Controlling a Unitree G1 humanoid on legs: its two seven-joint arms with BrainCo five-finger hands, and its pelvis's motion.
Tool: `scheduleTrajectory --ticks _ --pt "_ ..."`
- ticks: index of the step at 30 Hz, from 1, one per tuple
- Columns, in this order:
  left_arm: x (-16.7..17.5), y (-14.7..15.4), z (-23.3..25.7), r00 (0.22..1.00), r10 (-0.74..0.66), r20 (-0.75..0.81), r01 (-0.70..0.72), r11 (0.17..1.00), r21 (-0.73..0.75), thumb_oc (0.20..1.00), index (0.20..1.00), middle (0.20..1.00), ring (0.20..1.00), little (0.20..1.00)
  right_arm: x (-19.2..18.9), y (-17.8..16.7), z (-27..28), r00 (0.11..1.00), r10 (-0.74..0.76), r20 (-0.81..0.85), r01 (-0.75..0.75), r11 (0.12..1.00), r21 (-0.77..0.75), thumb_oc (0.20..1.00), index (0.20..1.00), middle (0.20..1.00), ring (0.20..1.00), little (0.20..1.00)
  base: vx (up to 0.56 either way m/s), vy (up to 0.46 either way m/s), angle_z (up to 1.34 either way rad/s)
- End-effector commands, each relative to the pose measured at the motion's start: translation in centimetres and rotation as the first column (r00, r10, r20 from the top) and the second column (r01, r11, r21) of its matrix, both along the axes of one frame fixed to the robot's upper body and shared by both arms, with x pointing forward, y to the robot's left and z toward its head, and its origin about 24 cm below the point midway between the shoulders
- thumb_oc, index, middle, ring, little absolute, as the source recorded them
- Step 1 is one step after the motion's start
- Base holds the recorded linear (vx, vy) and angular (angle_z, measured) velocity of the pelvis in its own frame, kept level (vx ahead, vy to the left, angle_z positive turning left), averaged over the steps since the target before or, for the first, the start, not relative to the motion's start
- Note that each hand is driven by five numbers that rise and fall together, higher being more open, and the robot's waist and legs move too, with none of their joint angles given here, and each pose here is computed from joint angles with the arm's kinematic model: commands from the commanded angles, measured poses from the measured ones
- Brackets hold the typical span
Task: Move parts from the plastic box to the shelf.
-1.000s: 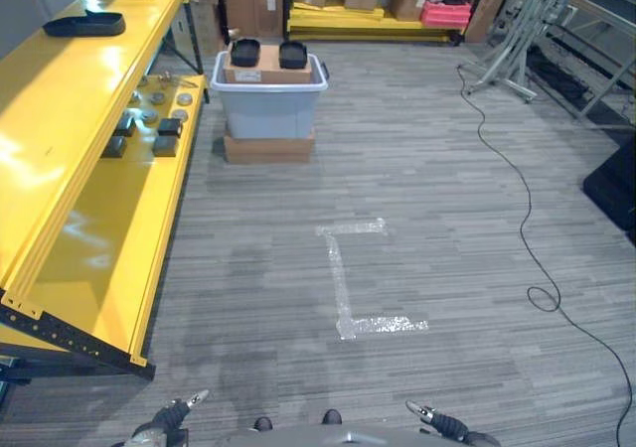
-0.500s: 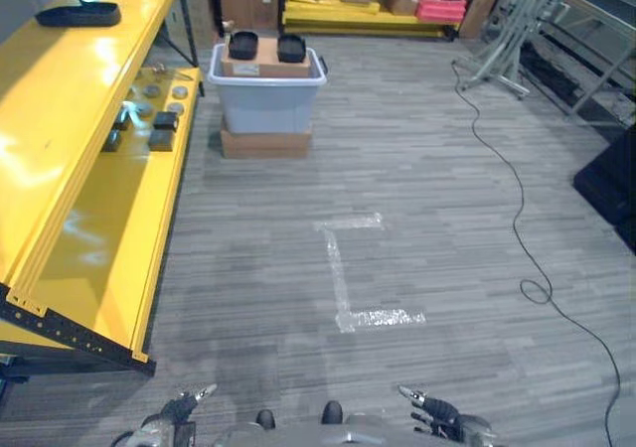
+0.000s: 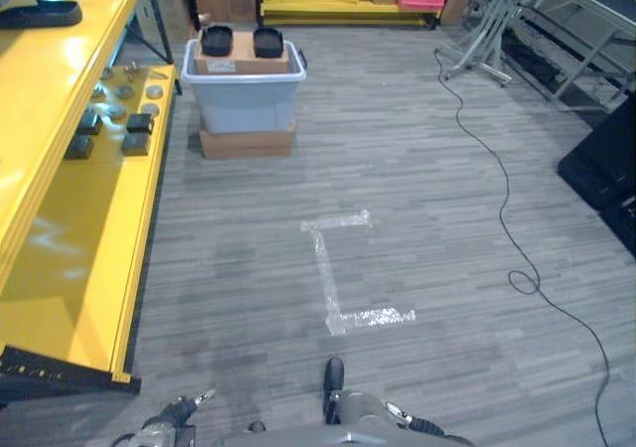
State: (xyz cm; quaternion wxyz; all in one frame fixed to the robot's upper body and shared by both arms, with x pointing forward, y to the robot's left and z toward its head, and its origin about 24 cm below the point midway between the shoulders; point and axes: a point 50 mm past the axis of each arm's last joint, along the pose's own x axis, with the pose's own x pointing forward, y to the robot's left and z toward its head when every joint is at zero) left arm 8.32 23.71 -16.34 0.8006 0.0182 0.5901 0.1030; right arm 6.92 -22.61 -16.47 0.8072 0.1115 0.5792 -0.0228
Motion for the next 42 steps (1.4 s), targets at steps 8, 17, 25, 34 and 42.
scheduleTrajectory --ticks 8,17,25,34,42 --pt "1.9 -0.5 0.3 0.990 0.118 0.075 -0.114 0.992 -0.058 1.000 1.000 1.000 1.000 1.000 2.7 -3.7 1.5 0.992 0.121 0.038 -0.116 0.985 -0.124 1.000 1.000 1.000 1.000 1.000 0.20 -0.226 -0.02" --pt "-0.1 -0.6 -0.2 0.999 0.034 0.019 -0.033 0.999 -0.036 1.000 1.000 1.000 1.000 1.000 4.5 -3.7 2.1 0.983 0.129 0.129 -0.115 0.987 -0.114 1.000 1.000 1.000 1.000 1.000 0.29 0.062 0.00" --pt "-0.1 -0.1 -0.1 0.998 -0.048 -0.034 0.049 0.999 0.009 1.000 1.000 1.000 1.000 1.000 3.5 -2.4 1.3 0.995 0.061 0.079 -0.055 0.996 -0.070 1.000 1.000 1.000 1.000 1.000 0.21 0.204 -0.05" --pt "3.6 -0.4 0.7 0.988 -0.133 0.077 0.130 0.991 0.032 1.000 1.000 1.000 1.000 1.000 1.2 -0.7 0.3 0.995 0.098 -0.012 -0.098 0.995 -0.021 1.000 1.000 1.000 1.000 1.000 0.28 0.066 -0.03" --pt "4.5 -1.2 0.8 0.994 -0.017 0.104 0.017 1.000 -0.004 1.000 1.000 1.000 1.000 1.000 -0.6 -0.6 0.0 0.987 0.118 -0.110 -0.115 0.993 0.034 1.000 1.000 1.000 1.000 1.000 0.31 -0.159 0.13"
